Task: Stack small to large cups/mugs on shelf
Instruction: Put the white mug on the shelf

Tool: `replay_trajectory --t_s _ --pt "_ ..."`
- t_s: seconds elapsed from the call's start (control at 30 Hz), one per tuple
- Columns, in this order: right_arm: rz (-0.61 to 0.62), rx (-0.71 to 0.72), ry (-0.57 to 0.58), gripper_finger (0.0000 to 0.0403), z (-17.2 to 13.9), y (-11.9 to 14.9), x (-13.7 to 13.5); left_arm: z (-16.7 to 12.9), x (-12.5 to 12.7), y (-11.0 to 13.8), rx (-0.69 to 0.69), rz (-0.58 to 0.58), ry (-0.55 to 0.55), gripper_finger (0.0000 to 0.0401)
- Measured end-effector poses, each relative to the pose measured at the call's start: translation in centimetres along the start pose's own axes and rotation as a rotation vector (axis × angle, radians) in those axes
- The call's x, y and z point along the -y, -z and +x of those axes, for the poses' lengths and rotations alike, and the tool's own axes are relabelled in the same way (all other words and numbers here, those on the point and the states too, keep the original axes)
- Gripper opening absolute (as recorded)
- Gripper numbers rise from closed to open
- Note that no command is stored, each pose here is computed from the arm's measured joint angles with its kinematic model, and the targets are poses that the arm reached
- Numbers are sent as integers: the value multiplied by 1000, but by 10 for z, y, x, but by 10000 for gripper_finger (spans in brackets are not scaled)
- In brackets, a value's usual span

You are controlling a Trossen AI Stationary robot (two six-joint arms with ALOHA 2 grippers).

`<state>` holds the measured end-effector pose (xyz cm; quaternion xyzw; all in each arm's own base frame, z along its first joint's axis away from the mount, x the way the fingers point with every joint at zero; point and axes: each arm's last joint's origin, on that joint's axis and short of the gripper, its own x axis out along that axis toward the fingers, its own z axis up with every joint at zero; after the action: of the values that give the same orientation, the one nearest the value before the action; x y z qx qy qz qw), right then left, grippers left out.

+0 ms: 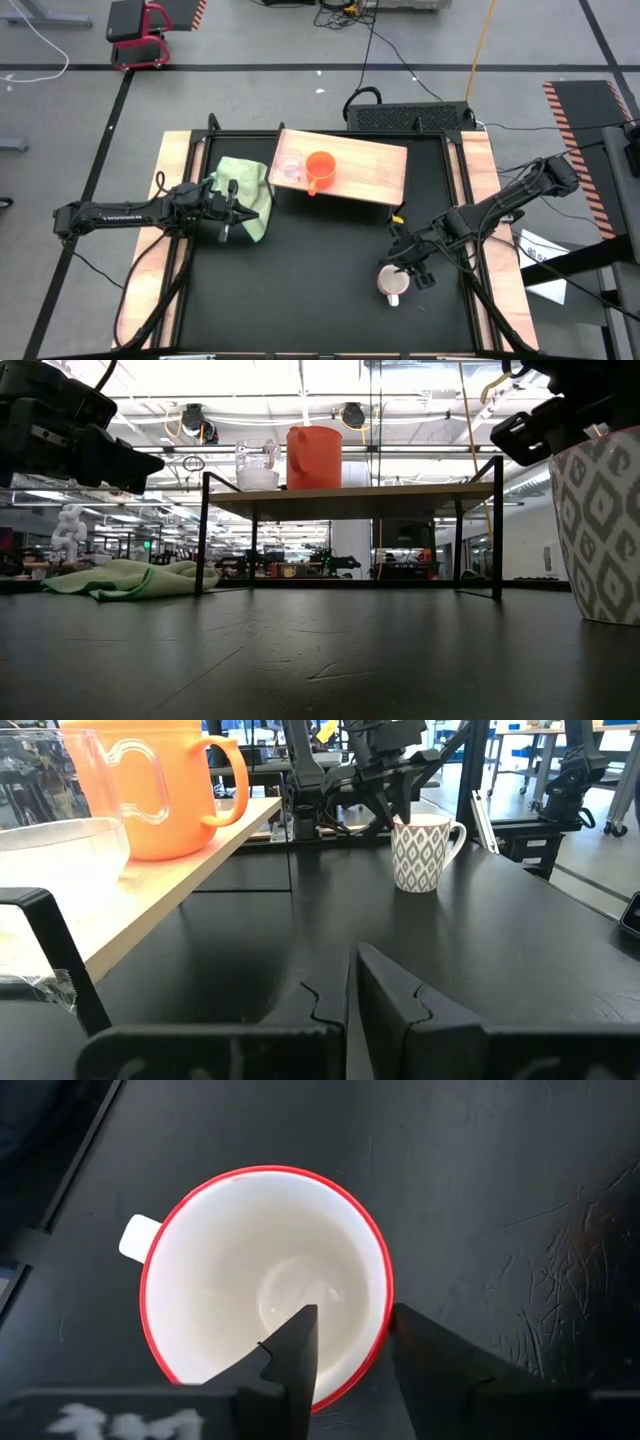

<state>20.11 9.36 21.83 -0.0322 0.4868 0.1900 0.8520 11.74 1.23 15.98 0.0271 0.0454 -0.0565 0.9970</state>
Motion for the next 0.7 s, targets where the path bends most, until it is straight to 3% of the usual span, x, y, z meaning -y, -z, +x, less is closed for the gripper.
replay_trajectory --t_s 0.4,0.7 --pt "-23 30 24 75 0 -3 1 0 0 0 0 0 0 26" --pt "22 36 50 18 10 9 14 0 0 2 -20 -7 2 26"
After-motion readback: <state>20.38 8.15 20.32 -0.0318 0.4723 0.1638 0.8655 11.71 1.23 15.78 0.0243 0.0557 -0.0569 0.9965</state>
